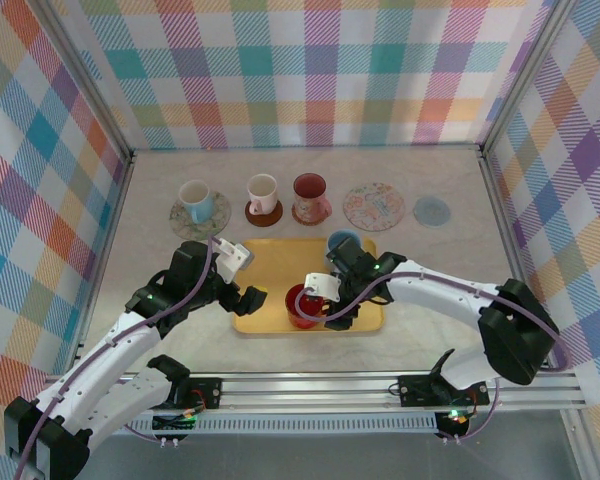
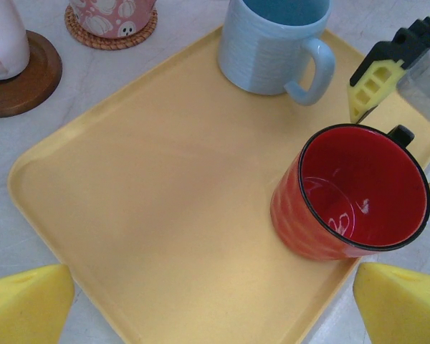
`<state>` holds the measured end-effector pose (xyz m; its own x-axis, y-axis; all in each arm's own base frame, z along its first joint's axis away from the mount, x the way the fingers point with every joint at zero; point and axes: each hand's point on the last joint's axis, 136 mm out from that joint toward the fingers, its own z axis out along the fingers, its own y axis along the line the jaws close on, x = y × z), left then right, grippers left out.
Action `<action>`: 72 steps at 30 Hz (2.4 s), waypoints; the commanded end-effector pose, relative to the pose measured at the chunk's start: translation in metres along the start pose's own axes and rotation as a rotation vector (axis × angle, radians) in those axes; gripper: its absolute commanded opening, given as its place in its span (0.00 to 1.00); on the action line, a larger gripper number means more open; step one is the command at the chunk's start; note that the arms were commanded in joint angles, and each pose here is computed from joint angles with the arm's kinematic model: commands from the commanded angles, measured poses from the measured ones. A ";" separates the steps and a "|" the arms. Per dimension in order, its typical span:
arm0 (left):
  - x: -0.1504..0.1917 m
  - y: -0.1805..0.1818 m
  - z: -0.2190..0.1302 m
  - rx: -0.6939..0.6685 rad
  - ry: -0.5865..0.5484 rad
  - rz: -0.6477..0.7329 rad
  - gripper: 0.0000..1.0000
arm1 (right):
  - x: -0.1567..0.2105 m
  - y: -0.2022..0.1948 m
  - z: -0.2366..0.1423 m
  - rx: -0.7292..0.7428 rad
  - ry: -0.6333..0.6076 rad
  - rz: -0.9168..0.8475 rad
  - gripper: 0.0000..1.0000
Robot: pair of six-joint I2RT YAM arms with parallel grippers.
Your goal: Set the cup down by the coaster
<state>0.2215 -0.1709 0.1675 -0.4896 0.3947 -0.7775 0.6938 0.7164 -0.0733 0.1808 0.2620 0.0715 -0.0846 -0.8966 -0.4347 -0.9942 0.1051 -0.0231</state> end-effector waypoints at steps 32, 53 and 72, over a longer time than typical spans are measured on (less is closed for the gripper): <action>-0.001 -0.002 0.001 0.000 -0.017 0.028 1.00 | -0.015 -0.008 0.021 -0.002 -0.037 -0.111 0.42; -0.004 -0.001 0.000 -0.008 -0.028 0.025 1.00 | -0.024 -0.009 0.014 0.009 -0.076 -0.108 0.00; -0.074 0.008 -0.028 -0.075 -0.242 0.026 1.00 | -0.080 -0.045 -0.064 0.163 -0.371 0.054 0.00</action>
<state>0.2400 -0.1705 0.2078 -0.4015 0.3260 -0.8559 0.6590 0.7518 -0.0228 0.2066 0.2838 0.1097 -0.0943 -0.7951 -0.5991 -0.9810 0.1768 -0.0803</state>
